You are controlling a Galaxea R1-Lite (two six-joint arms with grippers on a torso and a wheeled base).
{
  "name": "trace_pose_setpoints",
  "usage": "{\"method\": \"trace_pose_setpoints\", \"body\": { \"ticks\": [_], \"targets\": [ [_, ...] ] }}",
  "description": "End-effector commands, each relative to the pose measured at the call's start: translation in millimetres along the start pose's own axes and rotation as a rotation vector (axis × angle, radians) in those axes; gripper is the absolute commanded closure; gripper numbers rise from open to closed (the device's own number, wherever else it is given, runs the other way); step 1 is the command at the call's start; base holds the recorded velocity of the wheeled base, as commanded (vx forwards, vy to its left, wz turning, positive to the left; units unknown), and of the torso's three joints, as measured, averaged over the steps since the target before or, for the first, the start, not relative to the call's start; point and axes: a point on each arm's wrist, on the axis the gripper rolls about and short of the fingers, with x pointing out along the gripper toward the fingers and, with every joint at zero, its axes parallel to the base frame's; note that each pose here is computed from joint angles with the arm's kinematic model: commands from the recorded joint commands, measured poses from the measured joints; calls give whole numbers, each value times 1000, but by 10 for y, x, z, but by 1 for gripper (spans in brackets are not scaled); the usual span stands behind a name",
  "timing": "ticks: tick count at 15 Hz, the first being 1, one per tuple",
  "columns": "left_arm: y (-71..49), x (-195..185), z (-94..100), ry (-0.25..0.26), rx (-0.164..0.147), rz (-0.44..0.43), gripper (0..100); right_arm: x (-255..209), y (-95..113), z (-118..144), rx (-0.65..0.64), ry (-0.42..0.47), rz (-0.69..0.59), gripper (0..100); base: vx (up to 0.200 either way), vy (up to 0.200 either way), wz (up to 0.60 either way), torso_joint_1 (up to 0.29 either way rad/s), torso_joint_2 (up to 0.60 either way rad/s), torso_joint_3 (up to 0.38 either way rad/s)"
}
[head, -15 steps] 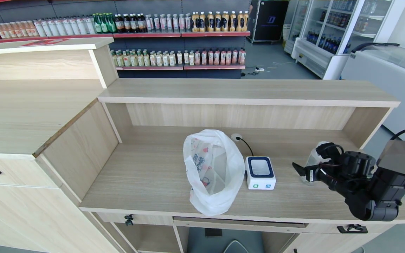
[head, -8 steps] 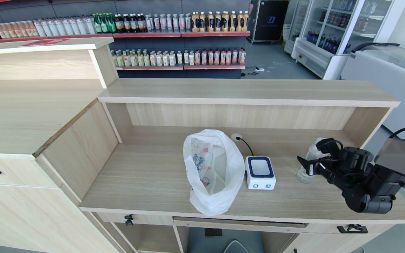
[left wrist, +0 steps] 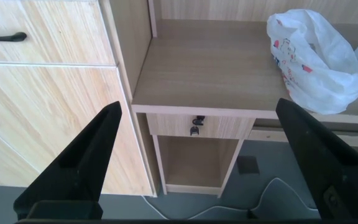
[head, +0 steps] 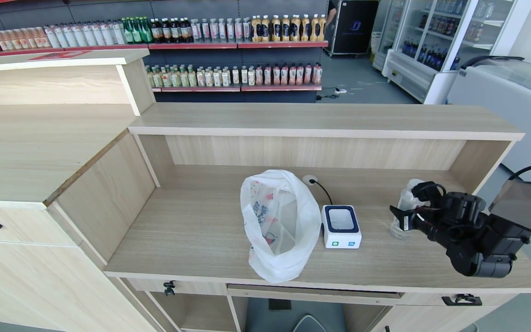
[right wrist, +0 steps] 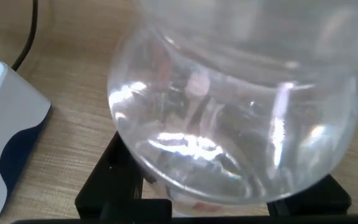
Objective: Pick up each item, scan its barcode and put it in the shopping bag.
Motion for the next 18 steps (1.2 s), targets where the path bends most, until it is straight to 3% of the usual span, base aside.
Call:
{"method": "trace_pose_setpoints", "body": {
  "ticks": [1, 4, 6, 7, 9, 10, 13, 18],
  "targets": [
    [0, 0, 0, -1, 1, 0, 0, -169, -150, 520, 51, -41, -22, 100, 0, 0, 0, 0, 0, 0],
    [0, 0, 0, -1, 0, 0, 0, -765, -205, 1290, 332, 111, 3, 100, 0, 0, 0, 0, 0, 0],
    [0, 0, 0, -1, 1, 0, 0, -1137, -196, 1786, 413, 201, 28, 100, 0, 0, 0, 0, 0, 0],
    [0, 0, 0, -1, 1, 0, 0, -1400, -154, 2127, 486, 190, 108, 100, 0, 0, 0, 0, 0, 0],
    [0, 0, 0, -1, 1, 0, 0, -1704, -115, 2447, 571, 99, 263, 100, 0, 0, 0, 0, 0, 0],
    [0, 0, 0, -1, 0, 0, 0, -2027, -60, 2619, 558, 32, 410, 100, 0, 0, 0, 0, 0, 0],
    [0, 0, 0, -1, 1, 0, 0, -2632, 81, 2647, 513, -15, 710, 100, 0, 0, 0, 0, 0, 0],
    [0, 0, 0, -1, 0, 0, 0, -2895, 311, 2392, 502, 37, 831, 100, 0, 0, 0, 0, 0, 0]
  ]
}}
